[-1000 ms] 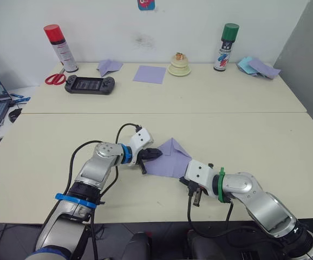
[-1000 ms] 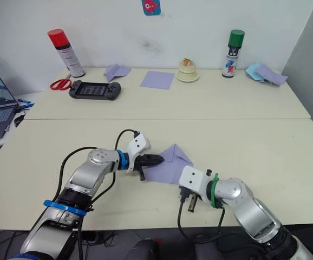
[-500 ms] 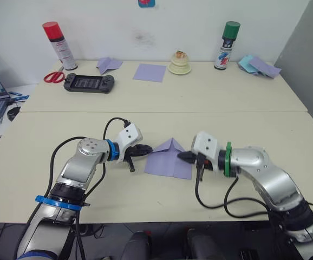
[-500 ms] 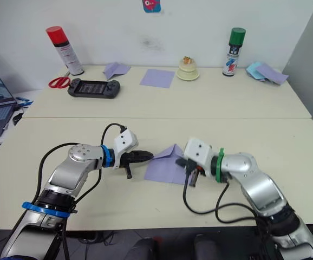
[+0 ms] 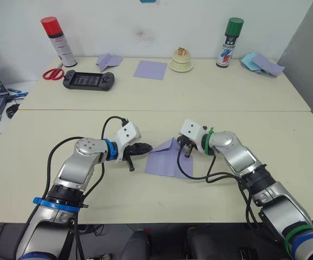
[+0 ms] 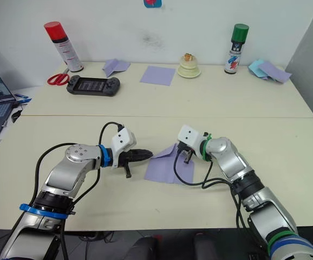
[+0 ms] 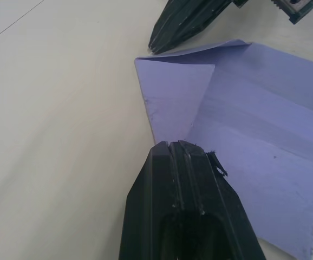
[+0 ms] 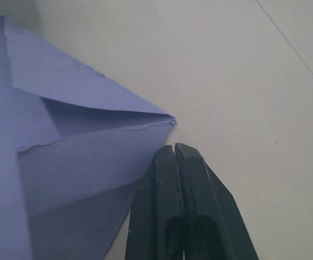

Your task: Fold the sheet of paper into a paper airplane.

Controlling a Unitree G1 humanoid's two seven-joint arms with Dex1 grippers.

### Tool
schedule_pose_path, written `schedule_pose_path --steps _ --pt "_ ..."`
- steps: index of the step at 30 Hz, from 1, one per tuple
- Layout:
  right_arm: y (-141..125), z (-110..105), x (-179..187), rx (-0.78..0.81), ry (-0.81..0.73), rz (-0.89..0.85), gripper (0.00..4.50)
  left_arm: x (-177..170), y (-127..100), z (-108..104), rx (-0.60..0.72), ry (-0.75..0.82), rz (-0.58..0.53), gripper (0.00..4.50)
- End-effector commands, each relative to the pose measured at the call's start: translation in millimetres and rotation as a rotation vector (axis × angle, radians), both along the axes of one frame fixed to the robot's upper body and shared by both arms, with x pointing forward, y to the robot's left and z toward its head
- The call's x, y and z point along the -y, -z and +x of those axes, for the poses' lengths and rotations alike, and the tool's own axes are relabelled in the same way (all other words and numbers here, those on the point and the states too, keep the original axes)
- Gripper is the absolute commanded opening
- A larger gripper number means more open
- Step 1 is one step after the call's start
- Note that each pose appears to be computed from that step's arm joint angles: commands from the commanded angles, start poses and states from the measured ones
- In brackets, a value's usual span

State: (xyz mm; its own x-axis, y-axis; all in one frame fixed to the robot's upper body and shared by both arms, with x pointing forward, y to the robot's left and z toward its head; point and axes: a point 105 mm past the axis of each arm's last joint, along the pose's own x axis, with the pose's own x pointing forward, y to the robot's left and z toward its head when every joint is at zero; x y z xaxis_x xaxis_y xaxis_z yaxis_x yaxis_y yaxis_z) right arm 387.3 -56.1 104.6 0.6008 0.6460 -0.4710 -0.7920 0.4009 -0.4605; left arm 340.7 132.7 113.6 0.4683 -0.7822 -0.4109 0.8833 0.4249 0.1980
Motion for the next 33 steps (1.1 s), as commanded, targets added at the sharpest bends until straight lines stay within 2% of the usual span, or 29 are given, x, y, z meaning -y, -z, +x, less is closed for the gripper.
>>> schedule_pose_path --steps 1,9,15,21,25,33 --pt "-4.9 -3.9 -10.4 0.011 -0.069 0.009 0.0 5.8 -12.2 -1.1 0.043 0.032 -0.011 0.06" --pt "-1.9 -24.2 -27.0 -0.009 -0.218 0.02 0.0 11.8 -11.6 -0.2 0.043 0.08 0.011 0.06" --pt "-12.5 -14.4 -22.0 0.066 -0.165 0.028 0.0 21.4 -8.5 1.9 0.044 0.115 0.02 0.06" --pt "-38.0 -8.7 -8.8 0.135 -0.111 0.076 0.0 33.4 5.3 2.0 0.028 0.141 0.032 0.06" --pt "-52.3 -34.3 4.7 0.118 -0.146 0.146 0.0 35.4 19.8 5.3 -0.002 0.125 0.048 0.06" --pt "-36.0 -90.1 32.2 -0.042 -0.235 0.068 0.0 31.3 31.7 3.8 -0.026 0.129 0.074 0.06"
